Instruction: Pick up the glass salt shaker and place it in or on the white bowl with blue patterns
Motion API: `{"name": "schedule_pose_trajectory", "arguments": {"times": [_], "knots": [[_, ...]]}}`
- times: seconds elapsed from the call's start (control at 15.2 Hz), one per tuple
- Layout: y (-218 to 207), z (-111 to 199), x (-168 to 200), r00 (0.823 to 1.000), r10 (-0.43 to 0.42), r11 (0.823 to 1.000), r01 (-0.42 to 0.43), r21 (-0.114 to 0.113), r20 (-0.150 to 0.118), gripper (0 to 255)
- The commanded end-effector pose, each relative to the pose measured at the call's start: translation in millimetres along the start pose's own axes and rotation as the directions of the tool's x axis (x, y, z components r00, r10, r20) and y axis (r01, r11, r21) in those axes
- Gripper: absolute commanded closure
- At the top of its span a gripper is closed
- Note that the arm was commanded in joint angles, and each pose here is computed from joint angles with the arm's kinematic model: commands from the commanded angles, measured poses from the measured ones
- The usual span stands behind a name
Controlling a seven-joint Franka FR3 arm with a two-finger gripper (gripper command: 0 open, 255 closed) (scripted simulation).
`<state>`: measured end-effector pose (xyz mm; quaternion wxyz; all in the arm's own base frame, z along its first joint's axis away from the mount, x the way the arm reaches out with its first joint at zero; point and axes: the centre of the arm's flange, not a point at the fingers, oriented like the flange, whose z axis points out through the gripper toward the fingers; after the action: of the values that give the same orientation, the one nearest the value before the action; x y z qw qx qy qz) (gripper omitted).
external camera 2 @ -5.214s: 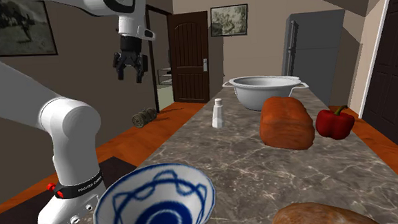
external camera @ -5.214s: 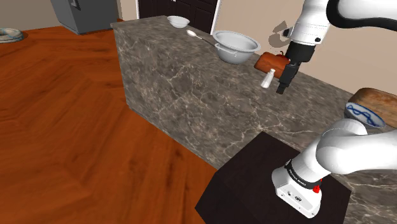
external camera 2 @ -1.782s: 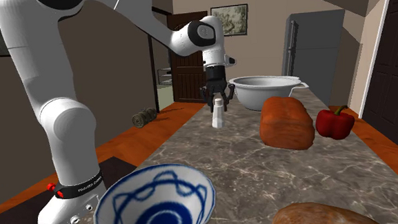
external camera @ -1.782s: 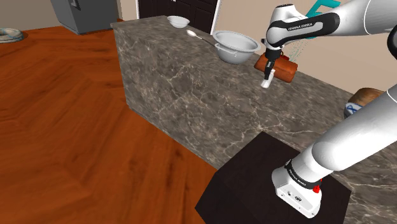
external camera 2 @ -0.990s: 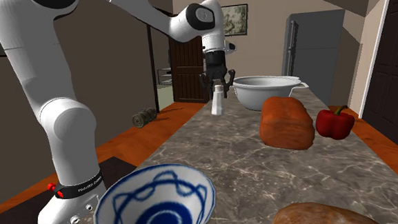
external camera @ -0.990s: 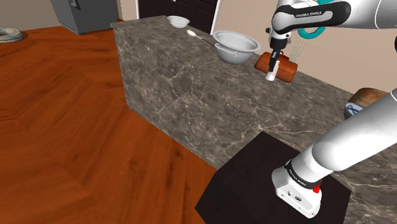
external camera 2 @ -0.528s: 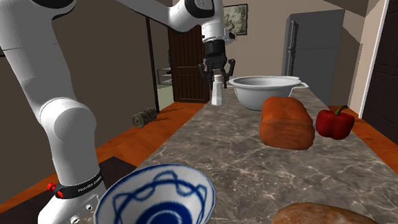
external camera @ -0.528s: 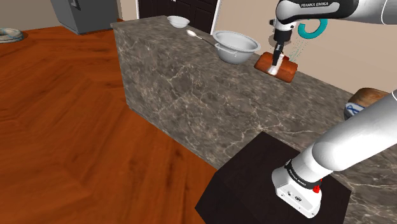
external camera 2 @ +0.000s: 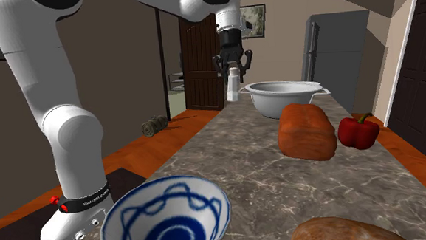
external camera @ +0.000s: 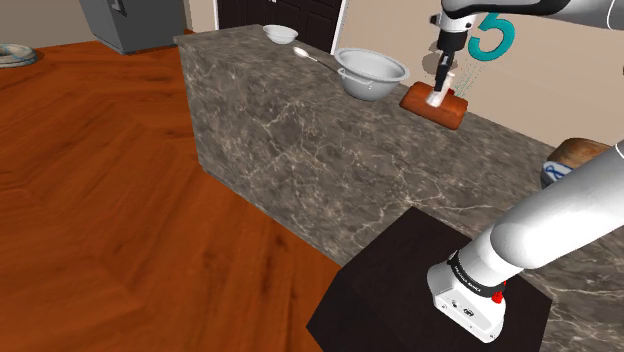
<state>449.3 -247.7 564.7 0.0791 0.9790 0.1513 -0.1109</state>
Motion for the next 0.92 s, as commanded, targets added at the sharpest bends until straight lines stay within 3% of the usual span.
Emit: {"name": "schedule_pose_trajectory", "arguments": {"times": [0.0, 0.13, 0.86], "knots": [[0.1, -10.3, -2.8, 1.0, 0.0, 1.0, 0.0, 0.0, 0.0, 255], [1.2, -19.3, -5.1, 1.0, 0.0, 1.0, 0.0, 0.0, 0.0, 255], [-1.7, 11.2, -147.0, 1.0, 0.0, 1.0, 0.0, 0.0, 0.0, 255]]}}
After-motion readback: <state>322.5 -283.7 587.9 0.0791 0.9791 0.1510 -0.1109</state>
